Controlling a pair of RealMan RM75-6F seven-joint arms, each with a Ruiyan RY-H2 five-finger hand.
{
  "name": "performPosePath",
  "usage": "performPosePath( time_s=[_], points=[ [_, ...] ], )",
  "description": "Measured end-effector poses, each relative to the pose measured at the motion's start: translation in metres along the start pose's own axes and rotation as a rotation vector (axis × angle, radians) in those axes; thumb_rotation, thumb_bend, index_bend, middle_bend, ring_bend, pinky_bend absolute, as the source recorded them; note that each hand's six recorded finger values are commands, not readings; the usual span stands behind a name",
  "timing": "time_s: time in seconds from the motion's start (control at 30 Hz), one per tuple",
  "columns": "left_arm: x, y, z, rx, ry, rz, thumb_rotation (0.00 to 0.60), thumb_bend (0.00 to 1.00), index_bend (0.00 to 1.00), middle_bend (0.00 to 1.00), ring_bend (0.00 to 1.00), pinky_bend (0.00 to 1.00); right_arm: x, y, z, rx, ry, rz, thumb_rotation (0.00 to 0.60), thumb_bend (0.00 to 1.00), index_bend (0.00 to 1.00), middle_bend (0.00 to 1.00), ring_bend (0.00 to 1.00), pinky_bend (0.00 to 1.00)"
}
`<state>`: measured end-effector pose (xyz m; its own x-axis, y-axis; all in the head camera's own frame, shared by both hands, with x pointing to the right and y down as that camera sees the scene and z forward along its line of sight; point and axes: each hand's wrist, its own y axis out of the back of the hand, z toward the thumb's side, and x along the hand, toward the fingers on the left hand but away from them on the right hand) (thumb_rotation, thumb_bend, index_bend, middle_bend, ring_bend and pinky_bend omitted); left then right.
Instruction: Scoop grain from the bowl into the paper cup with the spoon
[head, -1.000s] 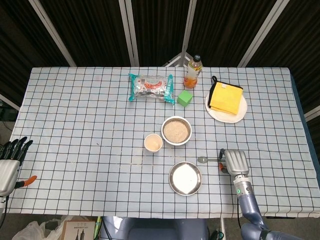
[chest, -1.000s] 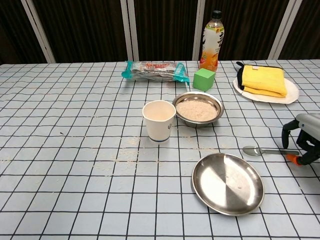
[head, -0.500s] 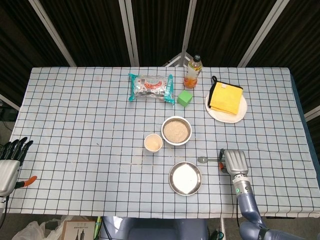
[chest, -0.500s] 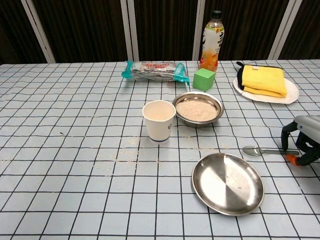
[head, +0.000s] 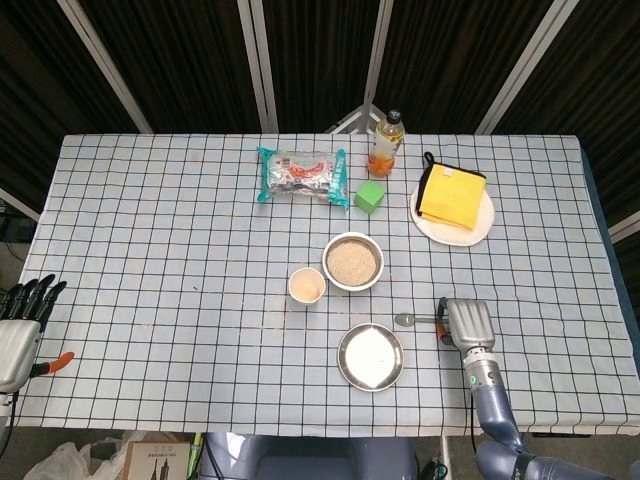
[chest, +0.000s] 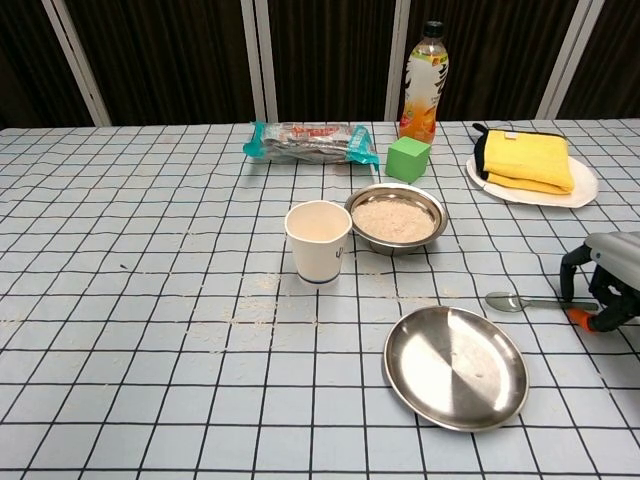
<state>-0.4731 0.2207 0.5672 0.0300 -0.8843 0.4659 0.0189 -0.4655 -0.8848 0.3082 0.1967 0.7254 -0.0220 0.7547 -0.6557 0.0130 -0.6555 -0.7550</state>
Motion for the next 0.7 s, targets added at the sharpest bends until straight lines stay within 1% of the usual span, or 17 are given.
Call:
performPosePath(
  time_s=[0.17,0.43,0.57,0.7],
  points=[
    [0.0,0.0,0.0,0.0,0.0,-0.001,0.6,0.0,0.0,0.0,0.0,0.0,0.0,-0.002,-0.001,-0.001,-0.004,0.004,0.6,0.48,0.57,0.92,0.98,1.0],
    [0.0,0.0,0.001,-0.002,0.0,-0.002,0.6,0.0,0.0,0.0,0.0,0.0,0.001,0.001,0.001,-0.002,0.01,-0.008,0.6,0.49,0.58,0.92,0.98,1.0],
    [0.0,0.0,0.001,-0.003,0.0,-0.001,0.6,0.0,0.0,0.0,0.0,0.0,0.003,0.006,0.003,-0.006,0.023,-0.031,0.6,0.49,0.58,0.92,0.98,1.0],
    [0.0,0.0,0.001,-0.005,0.001,-0.004,0.6,0.0,0.0,0.0,0.0,0.0,0.004,0.017,0.006,-0.007,0.042,-0.071,0.6,0.49,0.58,0.92,0.98,1.0]
  ],
)
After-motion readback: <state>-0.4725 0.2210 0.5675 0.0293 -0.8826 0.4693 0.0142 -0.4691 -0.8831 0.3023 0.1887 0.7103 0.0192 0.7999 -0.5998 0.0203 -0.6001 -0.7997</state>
